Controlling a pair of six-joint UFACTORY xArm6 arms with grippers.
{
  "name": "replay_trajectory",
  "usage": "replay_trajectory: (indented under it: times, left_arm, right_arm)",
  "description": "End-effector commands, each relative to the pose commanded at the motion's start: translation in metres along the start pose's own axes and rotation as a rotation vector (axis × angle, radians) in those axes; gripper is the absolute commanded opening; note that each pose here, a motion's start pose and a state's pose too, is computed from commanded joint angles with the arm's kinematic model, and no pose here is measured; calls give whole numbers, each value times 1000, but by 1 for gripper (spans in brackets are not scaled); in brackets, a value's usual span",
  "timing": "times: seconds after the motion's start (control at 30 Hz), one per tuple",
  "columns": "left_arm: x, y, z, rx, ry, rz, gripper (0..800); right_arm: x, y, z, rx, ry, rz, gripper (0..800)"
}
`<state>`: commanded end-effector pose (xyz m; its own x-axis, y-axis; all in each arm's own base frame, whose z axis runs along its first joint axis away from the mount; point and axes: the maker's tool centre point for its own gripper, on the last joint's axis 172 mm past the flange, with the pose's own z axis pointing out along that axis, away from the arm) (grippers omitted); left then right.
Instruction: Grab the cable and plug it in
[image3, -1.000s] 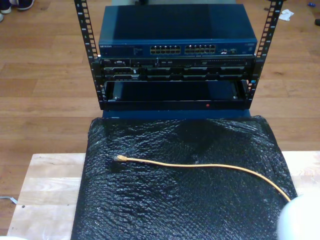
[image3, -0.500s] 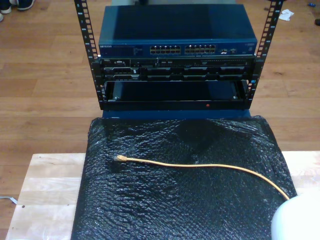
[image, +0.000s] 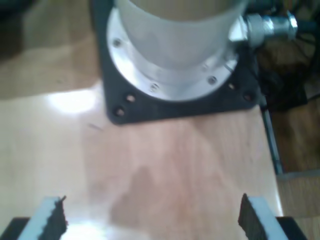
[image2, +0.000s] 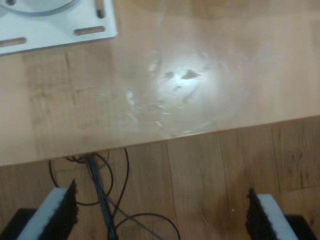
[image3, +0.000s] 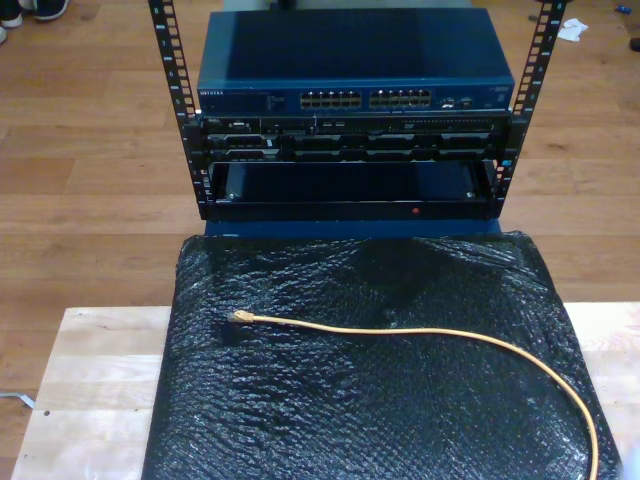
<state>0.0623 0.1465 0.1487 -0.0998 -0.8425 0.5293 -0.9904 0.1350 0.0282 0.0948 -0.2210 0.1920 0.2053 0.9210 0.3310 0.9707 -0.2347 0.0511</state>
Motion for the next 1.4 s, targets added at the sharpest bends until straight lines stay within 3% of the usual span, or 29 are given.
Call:
replay_trajectory:
  times: [0.23,0.57,0.83,1.1,1.4]
  left_arm:
    - [16,-46,-20,-2,1,-17,800]
    - [49,-85,-11,-81,29,-88,799]
    - [70,-117,-9,-26,70,-107,799]
    - [90,-147,-10,-34,67,-159,800]
    - [114,-171,-9,-31,80,-172,799]
  right_arm:
    - [18,47,-20,18,99,81,800]
    - [69,102,-49,-29,232,169,799]
    - [122,130,-76,-35,369,192,798]
    - [159,153,-87,-32,426,202,798]
    - [182,167,-84,-16,454,194,797]
